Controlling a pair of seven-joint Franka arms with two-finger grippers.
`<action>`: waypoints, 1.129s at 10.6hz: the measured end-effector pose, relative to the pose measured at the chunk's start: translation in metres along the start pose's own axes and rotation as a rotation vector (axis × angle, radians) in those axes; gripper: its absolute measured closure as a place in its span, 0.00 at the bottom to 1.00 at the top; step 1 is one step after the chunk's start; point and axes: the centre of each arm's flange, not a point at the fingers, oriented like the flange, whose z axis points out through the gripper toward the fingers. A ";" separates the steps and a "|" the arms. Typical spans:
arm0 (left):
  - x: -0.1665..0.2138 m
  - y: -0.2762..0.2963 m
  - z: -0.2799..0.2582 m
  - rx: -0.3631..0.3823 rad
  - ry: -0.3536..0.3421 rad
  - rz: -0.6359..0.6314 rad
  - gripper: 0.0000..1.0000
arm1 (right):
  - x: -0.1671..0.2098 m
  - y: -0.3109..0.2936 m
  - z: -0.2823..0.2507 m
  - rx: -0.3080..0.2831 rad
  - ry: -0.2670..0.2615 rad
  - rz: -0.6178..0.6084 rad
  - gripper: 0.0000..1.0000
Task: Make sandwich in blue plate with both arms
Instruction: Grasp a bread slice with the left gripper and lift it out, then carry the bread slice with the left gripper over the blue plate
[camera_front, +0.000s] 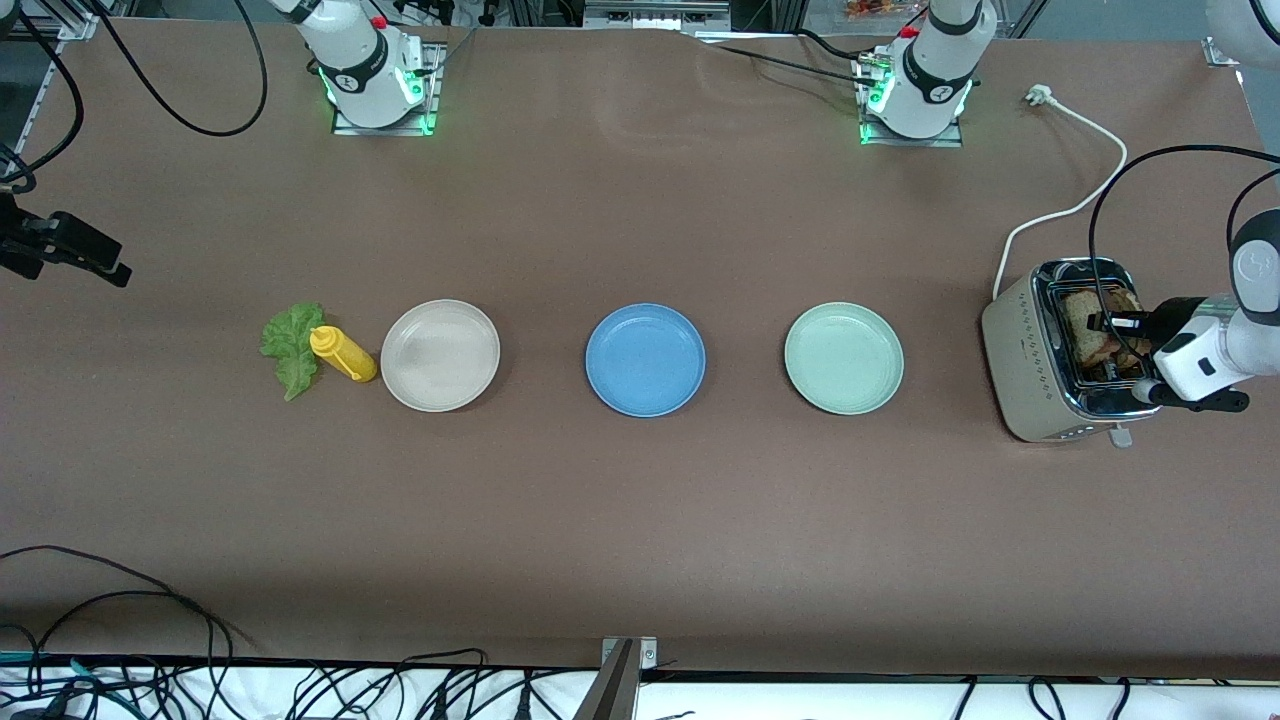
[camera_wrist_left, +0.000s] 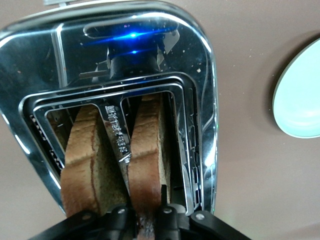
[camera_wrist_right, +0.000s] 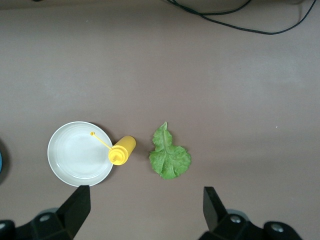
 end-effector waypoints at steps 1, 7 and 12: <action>0.000 0.000 0.000 0.000 0.000 -0.002 0.86 | 0.000 0.000 0.000 0.000 0.000 0.000 0.00; -0.003 0.015 -0.049 0.031 0.088 0.013 0.87 | 0.000 0.000 0.000 0.000 0.000 0.000 0.00; -0.037 0.046 -0.132 0.058 0.194 0.059 0.90 | 0.000 0.000 0.000 0.000 -0.001 -0.001 0.00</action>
